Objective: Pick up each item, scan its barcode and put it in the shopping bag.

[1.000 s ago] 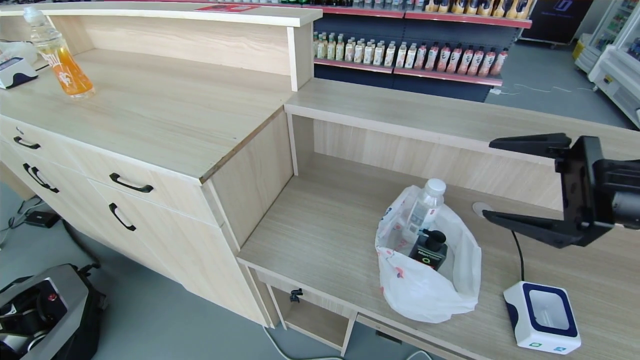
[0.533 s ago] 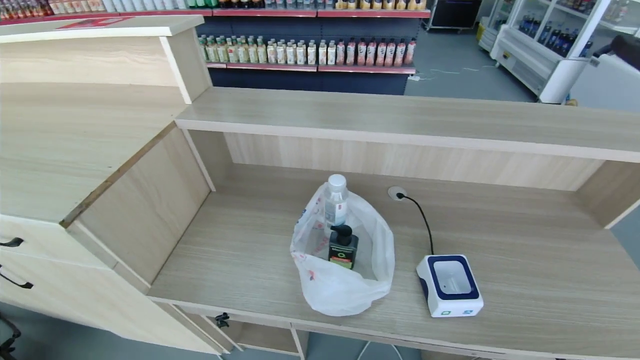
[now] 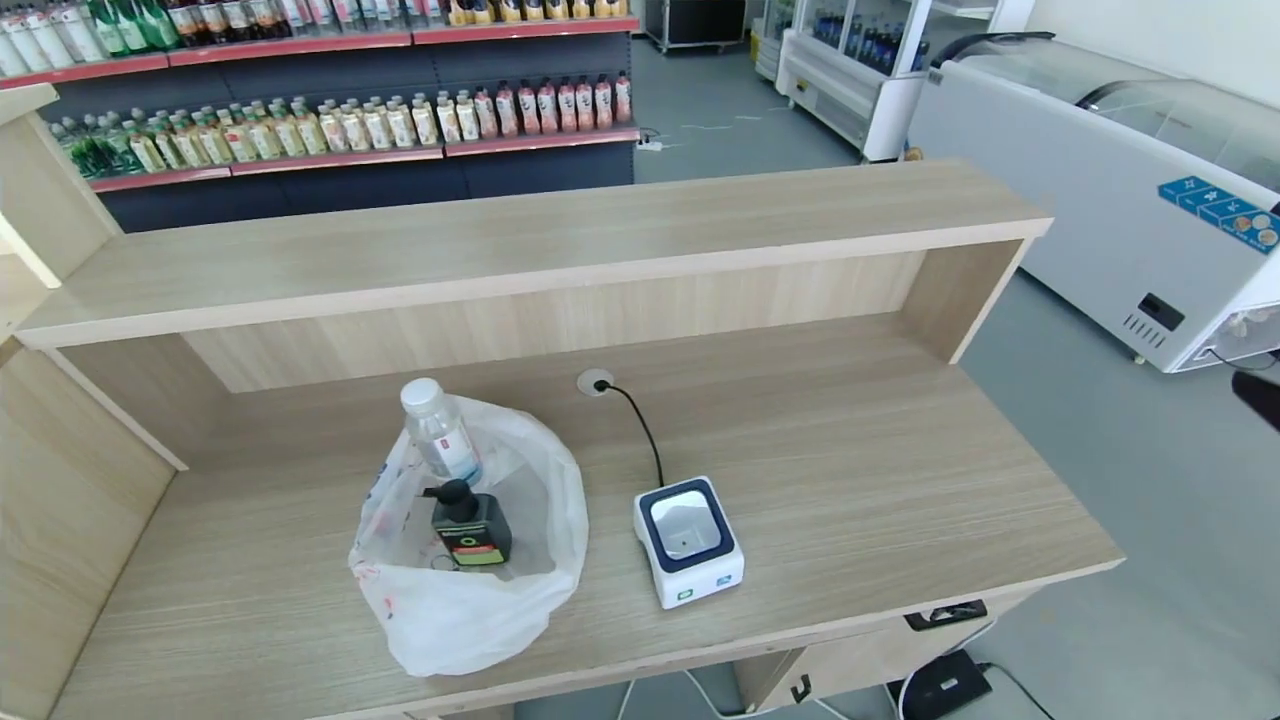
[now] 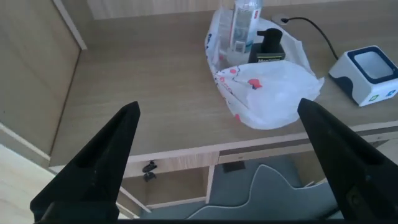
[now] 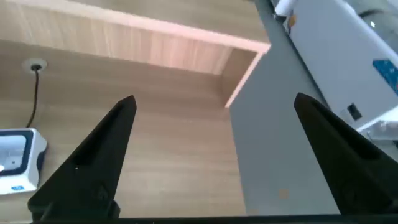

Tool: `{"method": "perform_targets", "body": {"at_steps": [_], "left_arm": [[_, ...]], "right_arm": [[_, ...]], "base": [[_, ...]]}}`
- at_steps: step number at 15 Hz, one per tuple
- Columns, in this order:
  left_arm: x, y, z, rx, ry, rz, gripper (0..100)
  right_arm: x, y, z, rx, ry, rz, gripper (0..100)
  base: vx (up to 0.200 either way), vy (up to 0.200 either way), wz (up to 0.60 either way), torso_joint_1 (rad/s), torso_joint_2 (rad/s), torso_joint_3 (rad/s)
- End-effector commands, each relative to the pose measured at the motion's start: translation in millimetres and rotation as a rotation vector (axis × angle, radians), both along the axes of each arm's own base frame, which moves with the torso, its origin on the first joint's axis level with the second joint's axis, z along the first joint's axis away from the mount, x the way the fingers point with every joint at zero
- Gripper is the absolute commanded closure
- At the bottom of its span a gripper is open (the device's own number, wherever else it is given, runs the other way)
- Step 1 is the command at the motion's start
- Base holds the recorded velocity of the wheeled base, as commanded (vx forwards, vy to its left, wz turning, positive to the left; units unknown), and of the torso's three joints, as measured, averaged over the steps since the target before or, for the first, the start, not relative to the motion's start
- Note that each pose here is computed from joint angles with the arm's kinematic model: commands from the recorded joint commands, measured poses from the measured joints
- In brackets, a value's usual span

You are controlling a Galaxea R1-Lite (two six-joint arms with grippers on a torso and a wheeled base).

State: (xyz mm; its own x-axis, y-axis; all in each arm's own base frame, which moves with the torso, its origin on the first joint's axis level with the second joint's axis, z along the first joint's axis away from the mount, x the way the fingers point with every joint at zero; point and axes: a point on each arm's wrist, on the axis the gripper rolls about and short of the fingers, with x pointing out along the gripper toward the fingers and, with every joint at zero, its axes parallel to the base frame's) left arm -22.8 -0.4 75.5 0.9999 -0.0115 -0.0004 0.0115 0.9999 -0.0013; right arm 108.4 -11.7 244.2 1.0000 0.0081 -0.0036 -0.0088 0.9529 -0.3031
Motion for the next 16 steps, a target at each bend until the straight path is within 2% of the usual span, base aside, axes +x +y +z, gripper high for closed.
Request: {"method": "perform_targets", "body": {"at_steps": [1,2,3,4,5,6,7,8,16], "left_arm": [[0,0.0,0.0,0.0,0.0,0.001,0],[0,0.0,0.0,0.0,0.0,0.001,0],[0,0.0,0.0,0.0,0.0,0.001,0],[0,0.0,0.0,0.0,0.0,-0.001,0],[0,0.0,0.0,0.0,0.0,0.001,0],[0,0.0,0.0,0.0,0.0,0.001,0],[0,0.0,0.0,0.0,0.0,-0.001,0],[0,0.0,0.0,0.0,0.0,0.001,0],[0,0.0,0.0,0.0,0.0,0.001,0]], "right_arm": [[-54,6,-88,0.08,0.124,-0.072,0],[-64,7,-103,0.087,0.13,-0.098,0],[-83,9,-134,0.09,0.131,-0.103,0],[-94,11,-141,0.101,0.131,-0.094,0],[-109,11,-160,0.135,0.207,-0.134,0],[-122,12,-173,0.181,0.201,-0.191,0],[-126,12,-172,0.183,0.151,-0.155,0],[-126,12,-172,0.161,0.152,-0.151,0],[-127,11,-173,0.198,0.133,-0.118,0]], "base": [[0.0,0.0,0.0,0.0,0.0,0.0],[0.0,0.0,0.0,0.0,0.0,0.0],[0.0,0.0,0.0,0.0,0.0,0.0],[0.0,0.0,0.0,0.0,0.0,0.0],[0.0,0.0,0.0,0.0,0.0,0.0],[0.0,0.0,0.0,0.0,0.0,0.0],[0.0,0.0,0.0,0.0,0.0,0.0],[0.0,0.0,0.0,0.0,0.0,0.0],[0.0,0.0,0.0,0.0,0.0,0.0]]}}
